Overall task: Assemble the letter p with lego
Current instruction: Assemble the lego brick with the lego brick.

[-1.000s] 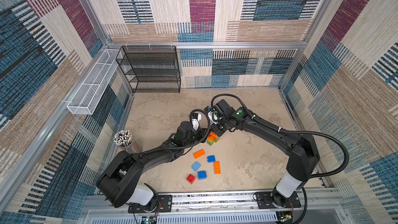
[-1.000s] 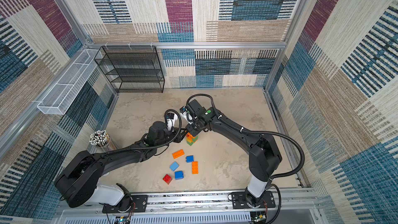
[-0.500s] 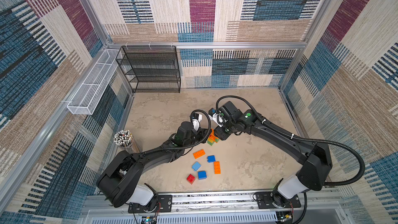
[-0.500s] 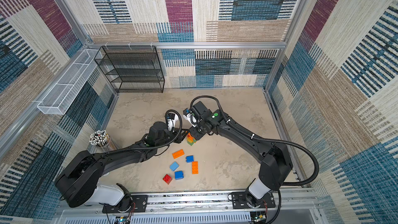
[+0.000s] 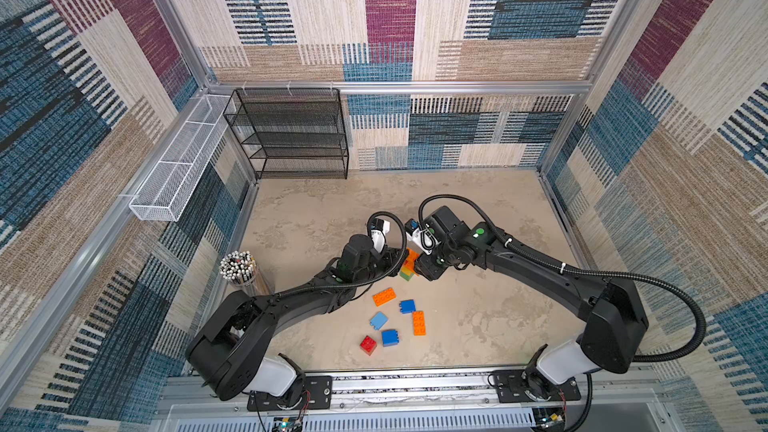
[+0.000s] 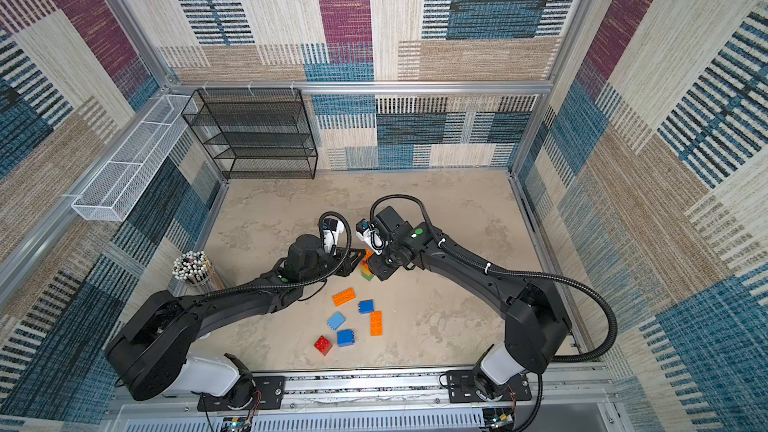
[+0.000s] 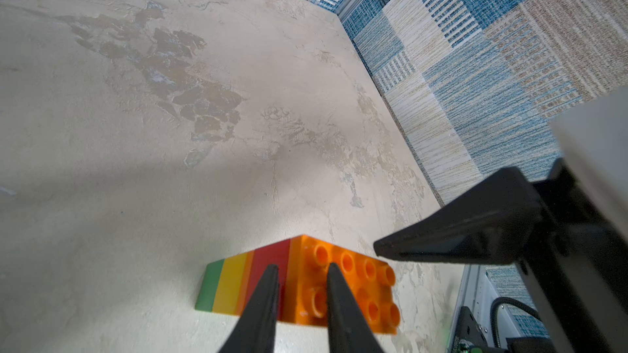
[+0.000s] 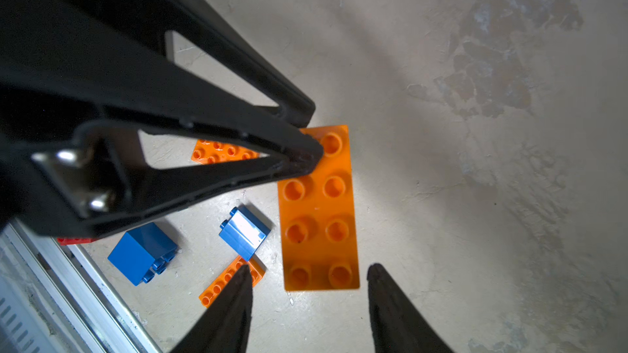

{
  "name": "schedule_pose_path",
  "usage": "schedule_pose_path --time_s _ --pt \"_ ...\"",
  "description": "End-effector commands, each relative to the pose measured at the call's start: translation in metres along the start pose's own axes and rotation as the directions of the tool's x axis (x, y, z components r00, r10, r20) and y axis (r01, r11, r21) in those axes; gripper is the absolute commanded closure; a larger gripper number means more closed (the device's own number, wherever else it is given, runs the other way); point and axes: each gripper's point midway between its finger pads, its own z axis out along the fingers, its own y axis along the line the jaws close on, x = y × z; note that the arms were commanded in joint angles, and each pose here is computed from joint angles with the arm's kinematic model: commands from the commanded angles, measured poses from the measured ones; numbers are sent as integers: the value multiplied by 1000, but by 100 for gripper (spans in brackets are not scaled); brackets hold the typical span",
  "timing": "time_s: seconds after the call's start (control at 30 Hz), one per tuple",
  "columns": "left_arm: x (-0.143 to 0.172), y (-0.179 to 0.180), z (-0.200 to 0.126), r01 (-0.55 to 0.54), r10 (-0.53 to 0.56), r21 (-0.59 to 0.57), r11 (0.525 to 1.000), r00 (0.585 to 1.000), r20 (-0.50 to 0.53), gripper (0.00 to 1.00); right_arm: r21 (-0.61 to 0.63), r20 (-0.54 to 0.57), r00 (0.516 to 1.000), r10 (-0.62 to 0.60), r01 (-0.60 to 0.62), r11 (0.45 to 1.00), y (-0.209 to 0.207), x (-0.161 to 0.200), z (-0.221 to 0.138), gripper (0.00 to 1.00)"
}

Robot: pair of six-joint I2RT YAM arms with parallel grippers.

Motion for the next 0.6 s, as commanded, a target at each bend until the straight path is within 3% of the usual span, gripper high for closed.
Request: schedule_pose_path --time_s 0.0,0.37,0.57 --pt "38 24 -3 22 -36 -97 995 989 -144 73 2 40 999 -26 25 1000 0 -11 2 45" --pt "36 22 -3 26 -38 -91 996 990 -136 69 -34 17 999 -40 41 999 3 -5 15 66" --pt "26 13 -7 21 -29 -70 997 993 -113 59 -49 16 999 -37 37 998 3 -1 17 76"
